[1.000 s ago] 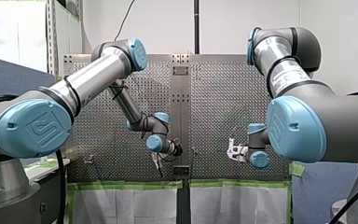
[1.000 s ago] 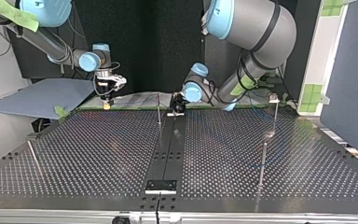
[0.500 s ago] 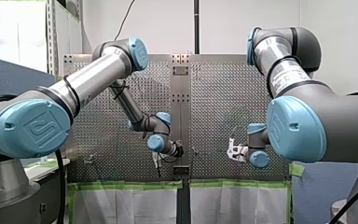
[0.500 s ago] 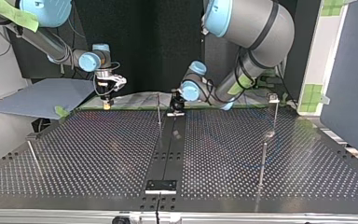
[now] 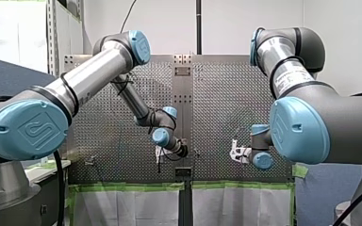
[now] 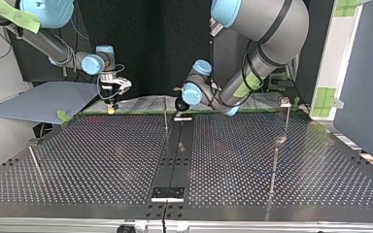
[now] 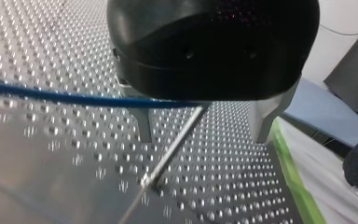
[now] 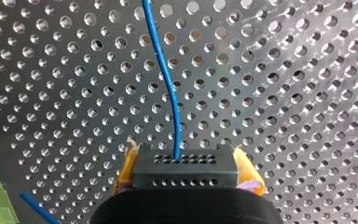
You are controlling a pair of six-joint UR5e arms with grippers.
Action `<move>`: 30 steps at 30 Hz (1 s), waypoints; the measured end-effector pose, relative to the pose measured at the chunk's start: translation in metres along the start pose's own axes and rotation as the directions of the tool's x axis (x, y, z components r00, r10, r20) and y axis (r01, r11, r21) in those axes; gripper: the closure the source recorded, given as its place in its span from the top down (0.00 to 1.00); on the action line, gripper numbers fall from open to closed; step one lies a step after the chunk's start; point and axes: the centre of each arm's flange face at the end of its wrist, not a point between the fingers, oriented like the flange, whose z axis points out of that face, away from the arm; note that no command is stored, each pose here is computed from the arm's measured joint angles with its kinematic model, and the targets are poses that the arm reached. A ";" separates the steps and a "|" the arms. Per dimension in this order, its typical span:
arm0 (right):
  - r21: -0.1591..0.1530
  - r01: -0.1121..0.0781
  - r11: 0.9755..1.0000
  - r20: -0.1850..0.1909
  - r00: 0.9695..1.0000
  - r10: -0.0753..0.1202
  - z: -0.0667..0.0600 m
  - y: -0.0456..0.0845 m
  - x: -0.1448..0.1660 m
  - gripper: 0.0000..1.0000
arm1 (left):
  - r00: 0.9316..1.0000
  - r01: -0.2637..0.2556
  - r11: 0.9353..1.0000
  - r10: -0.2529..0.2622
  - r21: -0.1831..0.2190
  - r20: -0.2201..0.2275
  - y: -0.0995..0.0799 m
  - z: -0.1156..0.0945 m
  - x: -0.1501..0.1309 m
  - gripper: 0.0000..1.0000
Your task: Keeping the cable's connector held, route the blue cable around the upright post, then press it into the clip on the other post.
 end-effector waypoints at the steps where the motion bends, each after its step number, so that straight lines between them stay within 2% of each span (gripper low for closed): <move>1: -0.001 0.000 1.000 0.001 1.000 0.000 0.000 0.001 0.000 0.00 | 1.000 -0.009 1.000 0.009 0.002 -0.007 -0.002 -0.002 0.000 1.00; 6: -0.003 0.000 1.000 0.001 1.000 0.000 0.000 0.002 0.000 0.00 | 0.996 -0.058 0.998 0.059 0.017 -0.063 -0.015 -0.012 0.013 1.00; 11: -0.004 -0.001 1.000 0.001 1.000 0.001 0.000 0.003 0.000 0.00 | 0.987 -0.107 0.994 0.109 0.021 -0.119 -0.018 -0.023 0.031 1.00; 14: -0.002 -0.001 1.000 0.001 1.000 0.001 0.000 0.003 0.000 0.00 | 0.982 -0.133 0.990 0.137 0.033 -0.132 -0.020 -0.027 0.037 1.00; 19: -0.001 -0.001 1.000 0.002 1.000 0.001 0.000 0.004 0.000 0.00 | 0.978 -0.175 0.983 0.181 0.059 -0.102 -0.031 -0.029 0.032 1.00; 23: -0.003 -0.001 1.000 0.003 1.000 0.001 0.000 0.005 0.000 0.00 | 0.973 -0.214 0.974 0.219 0.073 -0.076 -0.039 -0.031 0.025 1.00; 26: -0.003 -0.001 1.000 0.003 1.000 0.001 0.000 0.005 0.000 0.00 | 0.967 -0.241 0.967 0.247 0.081 -0.070 -0.043 -0.032 0.025 1.00; 30: -0.003 -0.001 1.000 0.003 1.000 0.001 0.000 0.005 0.000 0.00 | 0.962 -0.257 0.962 0.263 0.090 -0.067 -0.049 -0.034 0.026 1.00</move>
